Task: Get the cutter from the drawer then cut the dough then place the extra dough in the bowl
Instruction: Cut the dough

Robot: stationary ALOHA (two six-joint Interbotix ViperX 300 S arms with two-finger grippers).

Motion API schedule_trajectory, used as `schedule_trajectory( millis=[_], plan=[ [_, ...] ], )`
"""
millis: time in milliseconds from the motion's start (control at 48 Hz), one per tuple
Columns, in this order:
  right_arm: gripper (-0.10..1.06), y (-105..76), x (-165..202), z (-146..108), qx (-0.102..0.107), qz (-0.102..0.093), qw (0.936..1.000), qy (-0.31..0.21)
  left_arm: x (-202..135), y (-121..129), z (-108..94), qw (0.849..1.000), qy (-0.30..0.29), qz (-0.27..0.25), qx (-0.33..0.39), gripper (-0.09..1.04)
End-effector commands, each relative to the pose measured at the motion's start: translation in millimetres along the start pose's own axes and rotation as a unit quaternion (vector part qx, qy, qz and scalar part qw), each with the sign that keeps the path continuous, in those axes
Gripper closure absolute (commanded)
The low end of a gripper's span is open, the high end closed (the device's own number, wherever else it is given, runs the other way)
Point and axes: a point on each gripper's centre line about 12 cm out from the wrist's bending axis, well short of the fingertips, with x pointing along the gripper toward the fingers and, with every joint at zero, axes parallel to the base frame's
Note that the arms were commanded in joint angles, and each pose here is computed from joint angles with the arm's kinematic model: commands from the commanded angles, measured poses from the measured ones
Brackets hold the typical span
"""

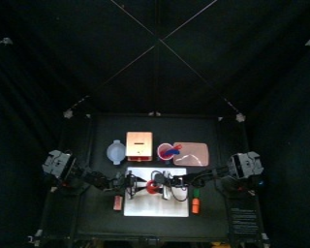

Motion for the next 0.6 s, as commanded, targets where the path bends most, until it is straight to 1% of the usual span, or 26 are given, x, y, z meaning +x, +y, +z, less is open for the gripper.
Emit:
schedule_trajectory(
  millis=[21, 62, 146, 208, 292, 396, 604],
  plan=[
    [0.25, -3.5, -14, 29, 0.009, 0.0, 0.9999, -0.004, 4, -1, 1, 1.0, -0.005, 0.001, 0.002, 0.39],
    [0.25, -5.2, -14, 33, 0.01, -0.001, 0.9999, 0.004, 4, 0, 1, 1.0, -0.005, 0.002, 0.002, 0.42],
    [0.25, -9.2, -16, 36, 0.004, -0.006, 0.9997, 0.024, 6, 1, -1, 1.0, -0.002, 0.004, 0.002, 0.45],
    [0.25, -11.2, -16, 38, -0.004, -0.009, 0.9994, 0.032, 7, 2, 0, 1.0, -0.002, 0.005, 0.002, 0.45],
    [0.25, -12.0, -17, 43, -0.01, -0.01, 0.9992, 0.037, 8, 3, -1, 1.0, -0.001, 0.007, 0.001, 0.45],
    [0.25, -10.6, -18, 48, -0.012, -0.01, 0.9989, 0.044, 10, 4, -3, 1.0, 0.001, 0.009, 0.002, 0.46],
    [0.25, -10.1, -17, 46, -0.011, -0.01, 0.9977, 0.067, 16, 5, -11, 1.0, 0.012, 0.013, 0.005, 0.46]
  ],
)
